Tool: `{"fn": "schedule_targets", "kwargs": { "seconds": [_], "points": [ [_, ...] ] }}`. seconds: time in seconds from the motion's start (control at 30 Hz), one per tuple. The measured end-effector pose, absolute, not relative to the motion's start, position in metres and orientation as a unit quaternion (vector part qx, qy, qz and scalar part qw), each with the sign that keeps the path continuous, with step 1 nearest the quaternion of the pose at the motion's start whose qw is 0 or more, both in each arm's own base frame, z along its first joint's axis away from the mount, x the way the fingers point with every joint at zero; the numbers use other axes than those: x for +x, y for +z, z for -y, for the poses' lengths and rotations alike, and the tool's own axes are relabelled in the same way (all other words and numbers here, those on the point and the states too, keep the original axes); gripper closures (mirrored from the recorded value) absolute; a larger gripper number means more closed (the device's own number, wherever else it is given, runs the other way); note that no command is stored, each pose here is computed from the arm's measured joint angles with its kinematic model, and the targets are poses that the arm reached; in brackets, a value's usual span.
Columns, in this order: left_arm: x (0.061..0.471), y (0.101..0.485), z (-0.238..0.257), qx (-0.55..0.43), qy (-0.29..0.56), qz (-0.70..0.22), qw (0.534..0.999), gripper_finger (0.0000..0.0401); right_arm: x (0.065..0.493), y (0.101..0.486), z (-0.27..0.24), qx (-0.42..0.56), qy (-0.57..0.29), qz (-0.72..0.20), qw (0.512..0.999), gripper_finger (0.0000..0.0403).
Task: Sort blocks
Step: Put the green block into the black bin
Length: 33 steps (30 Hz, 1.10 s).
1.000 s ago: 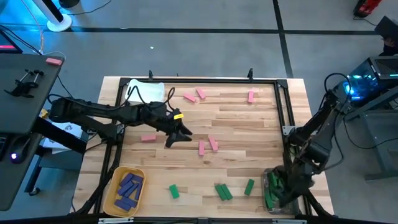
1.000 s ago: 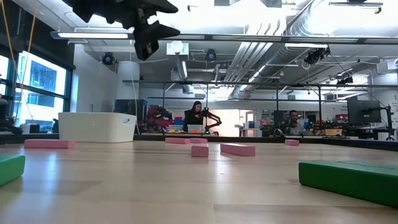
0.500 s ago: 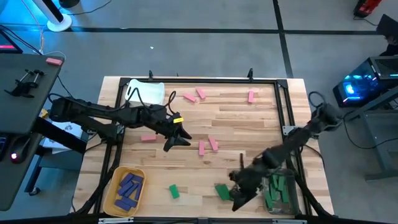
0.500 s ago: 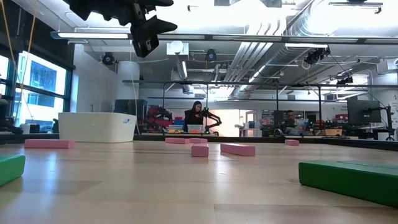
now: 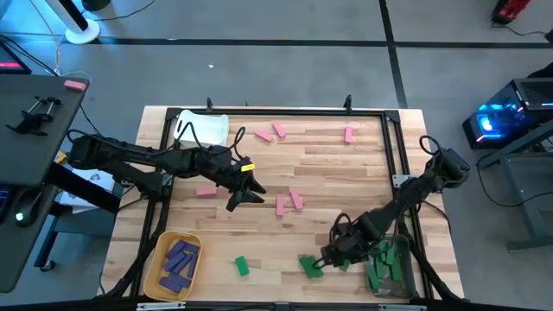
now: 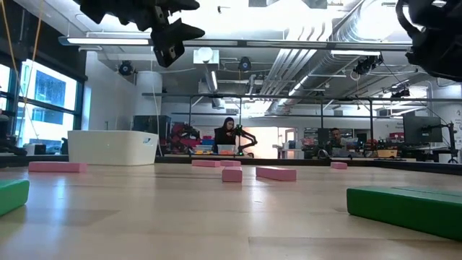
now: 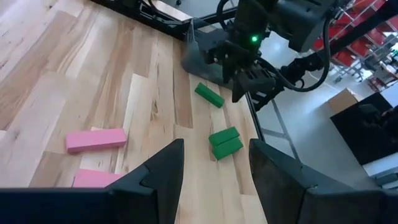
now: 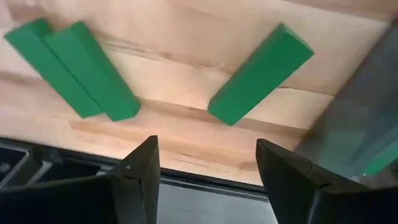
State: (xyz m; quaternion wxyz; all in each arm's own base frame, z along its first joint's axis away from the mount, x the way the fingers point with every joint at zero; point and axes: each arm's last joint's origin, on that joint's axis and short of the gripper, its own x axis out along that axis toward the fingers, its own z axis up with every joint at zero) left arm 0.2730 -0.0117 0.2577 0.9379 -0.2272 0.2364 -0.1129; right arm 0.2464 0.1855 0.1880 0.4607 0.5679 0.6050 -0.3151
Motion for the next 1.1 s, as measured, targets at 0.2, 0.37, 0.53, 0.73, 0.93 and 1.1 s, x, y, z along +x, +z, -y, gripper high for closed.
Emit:
{"fn": "schedule_targets", "kwargs": {
  "seconds": [0.2, 0.37, 0.53, 0.73, 0.93, 1.1],
  "points": [
    [0.273, 0.258, 0.011, -0.219, -0.114, -0.235, 0.94, 0.0233, 0.248, 0.18, -0.186, 0.522, -0.28, -0.635, 0.496, 0.0235],
    [0.273, 0.258, 0.011, -0.219, -0.113, -0.235, 0.94, 0.0233, 0.25, 0.167, -0.189, 0.472, -0.23, -0.678, 0.514, 0.0373],
    [0.273, 0.258, 0.011, -0.219, -0.113, -0.234, 0.94, 0.0233, 0.25, 0.162, -0.187, 0.44, -0.213, -0.698, 0.522, 0.0389],
    [0.273, 0.258, 0.011, -0.23, -0.109, -0.236, 0.938, 0.0233, 0.25, 0.154, -0.185, 0.409, -0.214, -0.707, 0.536, 0.04],
    [0.273, 0.258, 0.011, -0.231, -0.108, -0.236, 0.938, 0.0233, 0.253, 0.144, -0.187, 0.391, -0.197, -0.722, 0.536, 0.0402],
    [0.273, 0.258, 0.011, -0.231, -0.108, -0.236, 0.938, 0.0233, 0.267, 0.144, -0.174, 0.404, -0.206, -0.691, 0.563, 0.0402]
  ]
}}
